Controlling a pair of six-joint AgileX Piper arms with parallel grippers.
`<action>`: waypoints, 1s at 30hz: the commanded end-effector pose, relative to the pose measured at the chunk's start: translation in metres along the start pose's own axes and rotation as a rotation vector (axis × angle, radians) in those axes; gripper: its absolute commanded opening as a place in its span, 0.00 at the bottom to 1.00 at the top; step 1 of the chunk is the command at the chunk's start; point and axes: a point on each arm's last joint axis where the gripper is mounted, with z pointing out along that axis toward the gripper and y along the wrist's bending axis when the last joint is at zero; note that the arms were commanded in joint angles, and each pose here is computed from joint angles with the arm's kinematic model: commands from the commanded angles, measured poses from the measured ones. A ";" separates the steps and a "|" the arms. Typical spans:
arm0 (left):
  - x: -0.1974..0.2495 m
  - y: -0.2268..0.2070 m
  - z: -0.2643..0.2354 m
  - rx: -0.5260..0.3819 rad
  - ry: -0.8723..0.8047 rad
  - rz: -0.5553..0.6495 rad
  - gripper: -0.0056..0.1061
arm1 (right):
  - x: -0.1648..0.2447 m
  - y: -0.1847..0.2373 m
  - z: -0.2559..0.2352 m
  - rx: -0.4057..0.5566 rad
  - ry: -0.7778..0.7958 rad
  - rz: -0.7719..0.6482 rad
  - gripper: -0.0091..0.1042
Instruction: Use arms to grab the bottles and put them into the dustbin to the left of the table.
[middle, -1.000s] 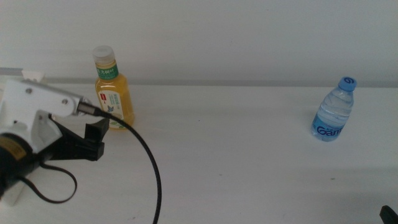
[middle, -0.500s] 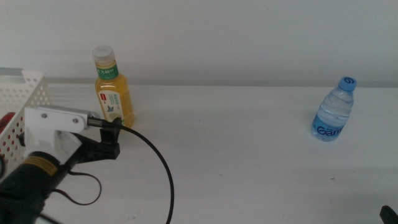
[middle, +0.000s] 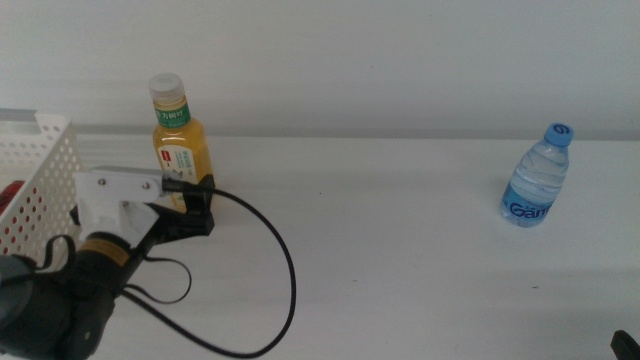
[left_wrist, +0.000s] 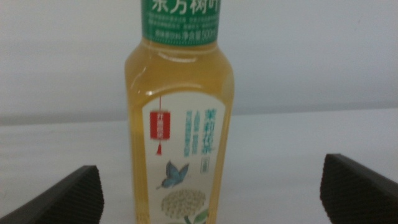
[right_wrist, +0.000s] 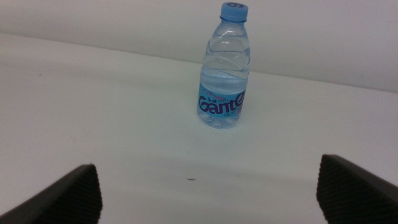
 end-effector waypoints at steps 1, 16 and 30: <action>0.001 -0.001 0.007 0.000 0.002 -0.010 0.89 | 0.011 0.001 0.002 0.008 -0.005 -0.003 0.89; 0.003 0.004 0.050 -0.023 0.003 -0.017 0.89 | 0.011 0.001 0.002 0.008 -0.005 -0.003 0.89; 0.015 0.018 0.079 -0.050 0.011 -0.018 0.89 | 0.011 0.001 0.002 0.008 -0.005 -0.003 0.89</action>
